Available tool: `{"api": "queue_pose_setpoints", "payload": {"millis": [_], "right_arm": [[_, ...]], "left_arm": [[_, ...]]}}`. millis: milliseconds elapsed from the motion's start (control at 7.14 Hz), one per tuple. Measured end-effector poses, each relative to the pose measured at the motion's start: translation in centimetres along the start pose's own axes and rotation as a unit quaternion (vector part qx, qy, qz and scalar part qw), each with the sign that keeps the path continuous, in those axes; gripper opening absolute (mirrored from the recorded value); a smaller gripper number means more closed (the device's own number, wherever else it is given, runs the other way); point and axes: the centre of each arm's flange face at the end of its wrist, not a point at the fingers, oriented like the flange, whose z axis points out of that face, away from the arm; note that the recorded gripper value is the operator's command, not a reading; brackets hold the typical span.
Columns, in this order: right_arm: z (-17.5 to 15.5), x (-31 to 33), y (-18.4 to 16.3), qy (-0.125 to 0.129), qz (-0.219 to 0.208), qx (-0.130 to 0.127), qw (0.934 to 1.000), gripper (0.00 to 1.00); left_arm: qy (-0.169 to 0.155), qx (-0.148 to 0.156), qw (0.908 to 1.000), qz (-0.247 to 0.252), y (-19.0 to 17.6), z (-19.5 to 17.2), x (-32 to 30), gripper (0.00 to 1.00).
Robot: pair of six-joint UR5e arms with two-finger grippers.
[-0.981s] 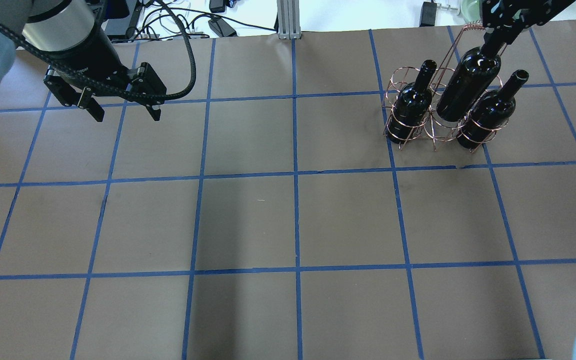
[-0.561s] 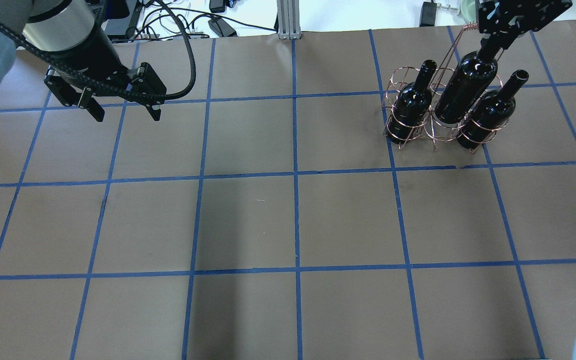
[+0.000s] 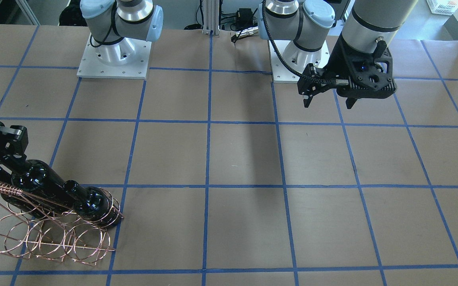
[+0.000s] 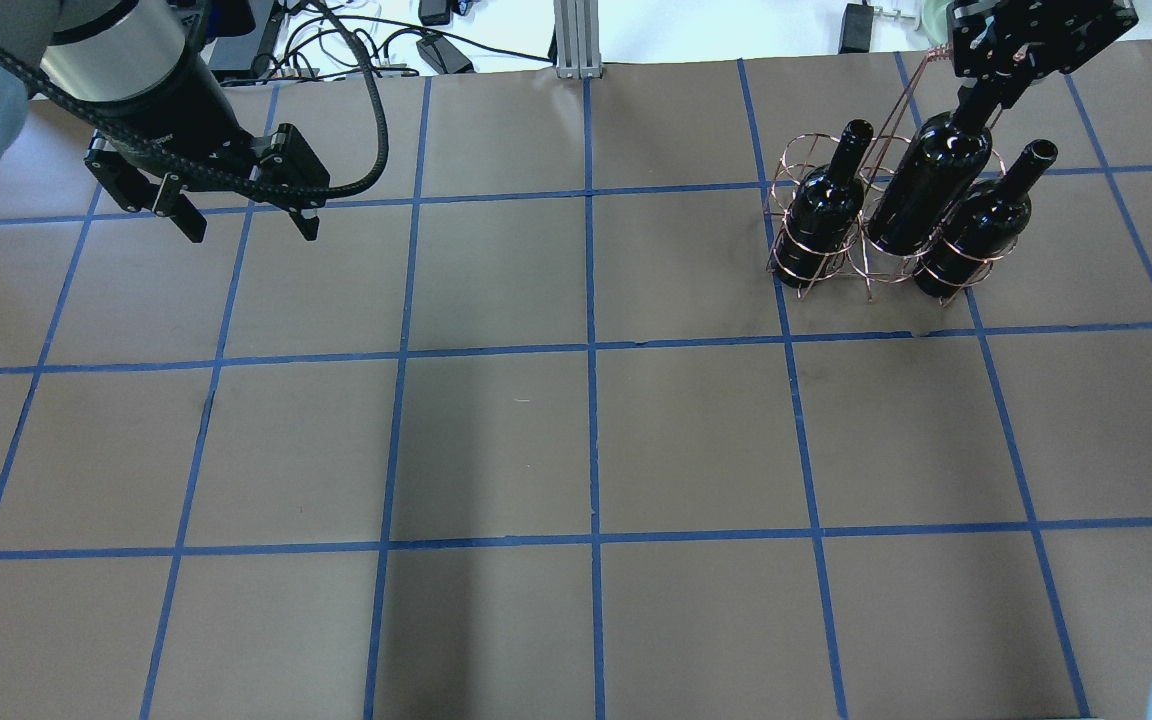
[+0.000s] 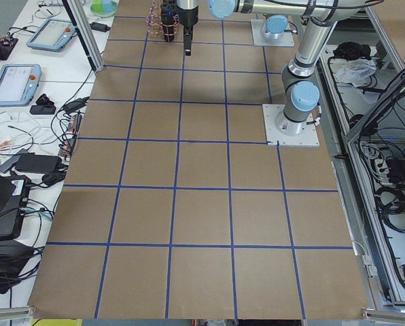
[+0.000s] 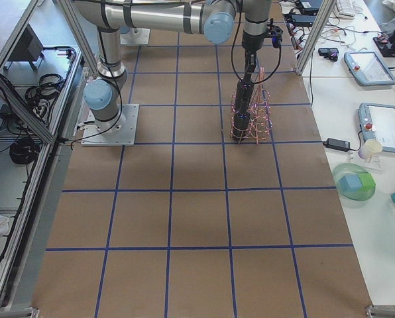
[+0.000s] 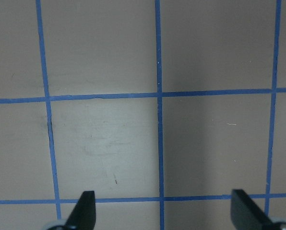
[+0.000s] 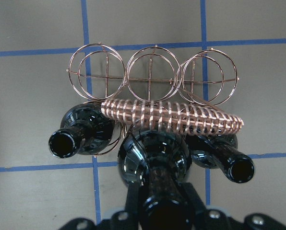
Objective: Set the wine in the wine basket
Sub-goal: 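Lower the bottle into the empty basket slot with the right gripper, then open the right gripper and raise it away from the basket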
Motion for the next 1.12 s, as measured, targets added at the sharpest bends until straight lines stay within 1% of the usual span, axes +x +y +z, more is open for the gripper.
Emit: {"api": "queue_pose_setpoints", "payload": {"millis": [140, 841, 981, 1121], "right_arm": [[0.1, 0.0, 0.1, 0.000, 0.000, -0.002, 1.0000, 0.97], [0.2, 0.0, 0.3, 0.002, -0.012, -0.003, 0.9999, 0.98], [-0.2, -0.2, 0.5, 0.001, -0.013, -0.001, 0.9999, 0.99], [-1.5, -0.9, 1.4, 0.001, -0.014, 0.008, 0.9999, 1.00]], "left_arm": [[0.000, 0.001, 1.0000, -0.001, 0.0, 0.0, -0.1, 1.00], [-0.001, 0.001, 1.0000, -0.003, 0.0, -0.1, -0.3, 1.00], [-0.001, 0.002, 1.0000, -0.003, 0.0, -0.1, -0.4, 1.00], [-0.002, 0.003, 1.0000, -0.003, 0.1, -0.3, -0.4, 1.00]]}}
